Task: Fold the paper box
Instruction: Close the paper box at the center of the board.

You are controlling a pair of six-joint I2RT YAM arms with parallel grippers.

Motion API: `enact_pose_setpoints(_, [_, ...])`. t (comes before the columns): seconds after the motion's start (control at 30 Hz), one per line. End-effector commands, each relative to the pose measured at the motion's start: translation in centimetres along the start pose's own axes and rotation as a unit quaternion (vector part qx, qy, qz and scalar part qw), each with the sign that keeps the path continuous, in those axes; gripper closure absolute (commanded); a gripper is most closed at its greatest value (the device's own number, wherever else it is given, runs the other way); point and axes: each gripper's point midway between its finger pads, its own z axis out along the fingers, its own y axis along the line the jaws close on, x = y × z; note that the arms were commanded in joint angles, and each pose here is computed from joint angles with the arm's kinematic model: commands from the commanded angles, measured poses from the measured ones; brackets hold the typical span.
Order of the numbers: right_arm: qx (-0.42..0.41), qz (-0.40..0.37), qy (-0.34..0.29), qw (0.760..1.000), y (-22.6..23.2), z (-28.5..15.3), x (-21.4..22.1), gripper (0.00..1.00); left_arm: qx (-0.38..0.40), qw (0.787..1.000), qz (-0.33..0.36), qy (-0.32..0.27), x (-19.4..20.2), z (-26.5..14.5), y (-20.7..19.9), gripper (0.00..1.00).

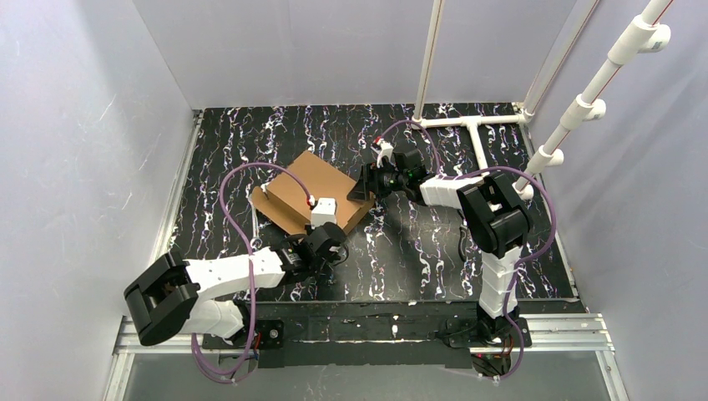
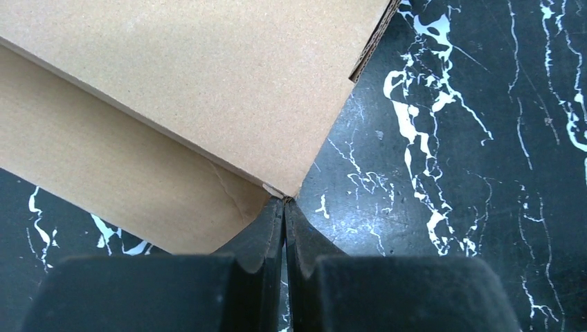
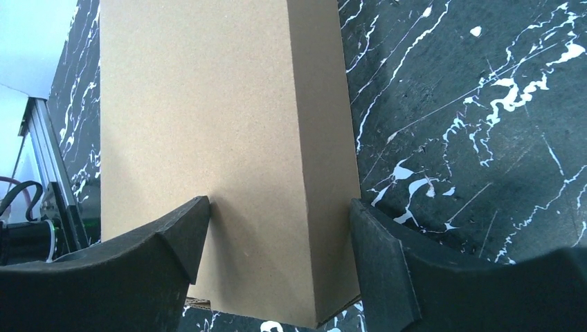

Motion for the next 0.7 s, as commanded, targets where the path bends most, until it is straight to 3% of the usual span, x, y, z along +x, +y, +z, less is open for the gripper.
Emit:
enact_pose_setpoints(0.0, [-0.029,0.031,0.106,0.993,2.0,-0.2,6.8,0.21,-0.039,0.995,-0.018,-0.091,-5.5,0.5,0.8,1.0])
enact_pose_setpoints(0.33, [-0.027,0.028,0.109,0.993,1.9,-0.1,7.0,0.21,-0.022,0.991,0.077,-0.104,-6.6,0.6,0.3,1.0])
enact_pose_setpoints(0.67, [-0.026,0.026,0.11,0.993,1.8,-0.1,6.9,0.21,0.009,0.991,0.094,-0.095,-5.6,1.1,-0.3,1.0])
